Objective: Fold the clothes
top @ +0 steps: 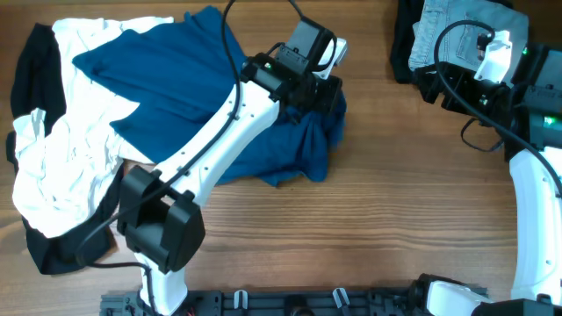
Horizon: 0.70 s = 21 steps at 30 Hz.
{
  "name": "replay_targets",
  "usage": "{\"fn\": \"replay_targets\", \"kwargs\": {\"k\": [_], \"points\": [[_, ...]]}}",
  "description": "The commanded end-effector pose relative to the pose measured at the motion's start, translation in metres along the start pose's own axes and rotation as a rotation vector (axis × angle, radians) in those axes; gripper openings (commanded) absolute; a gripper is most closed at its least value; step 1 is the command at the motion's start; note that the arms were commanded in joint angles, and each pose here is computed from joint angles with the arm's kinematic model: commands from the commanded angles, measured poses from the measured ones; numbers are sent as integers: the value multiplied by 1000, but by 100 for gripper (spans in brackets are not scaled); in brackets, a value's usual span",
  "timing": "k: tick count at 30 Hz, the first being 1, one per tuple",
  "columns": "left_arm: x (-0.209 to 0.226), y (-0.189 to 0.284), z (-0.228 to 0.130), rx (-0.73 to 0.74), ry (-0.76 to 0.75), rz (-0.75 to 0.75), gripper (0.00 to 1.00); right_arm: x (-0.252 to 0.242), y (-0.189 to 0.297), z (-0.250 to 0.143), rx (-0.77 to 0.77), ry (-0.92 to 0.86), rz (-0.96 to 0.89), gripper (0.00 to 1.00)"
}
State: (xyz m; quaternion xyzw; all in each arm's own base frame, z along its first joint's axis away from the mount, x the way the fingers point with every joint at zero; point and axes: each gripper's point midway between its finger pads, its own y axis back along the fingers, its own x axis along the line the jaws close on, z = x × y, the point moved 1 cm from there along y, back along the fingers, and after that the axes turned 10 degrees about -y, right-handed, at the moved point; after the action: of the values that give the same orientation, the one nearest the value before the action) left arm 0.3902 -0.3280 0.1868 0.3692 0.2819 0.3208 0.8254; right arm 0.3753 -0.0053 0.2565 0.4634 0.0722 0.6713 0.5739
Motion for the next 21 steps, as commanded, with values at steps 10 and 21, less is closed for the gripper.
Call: {"fn": "replay_targets", "kwargs": {"k": [10, 21], "points": [[170, 194, -22, 64, 317, 250, 100, 30, -28, -68, 271, 59, 18, 99], [226, 234, -92, 201, 570, 324, 100, 56, -113, -234, 576, 181, 8, 100]]}}
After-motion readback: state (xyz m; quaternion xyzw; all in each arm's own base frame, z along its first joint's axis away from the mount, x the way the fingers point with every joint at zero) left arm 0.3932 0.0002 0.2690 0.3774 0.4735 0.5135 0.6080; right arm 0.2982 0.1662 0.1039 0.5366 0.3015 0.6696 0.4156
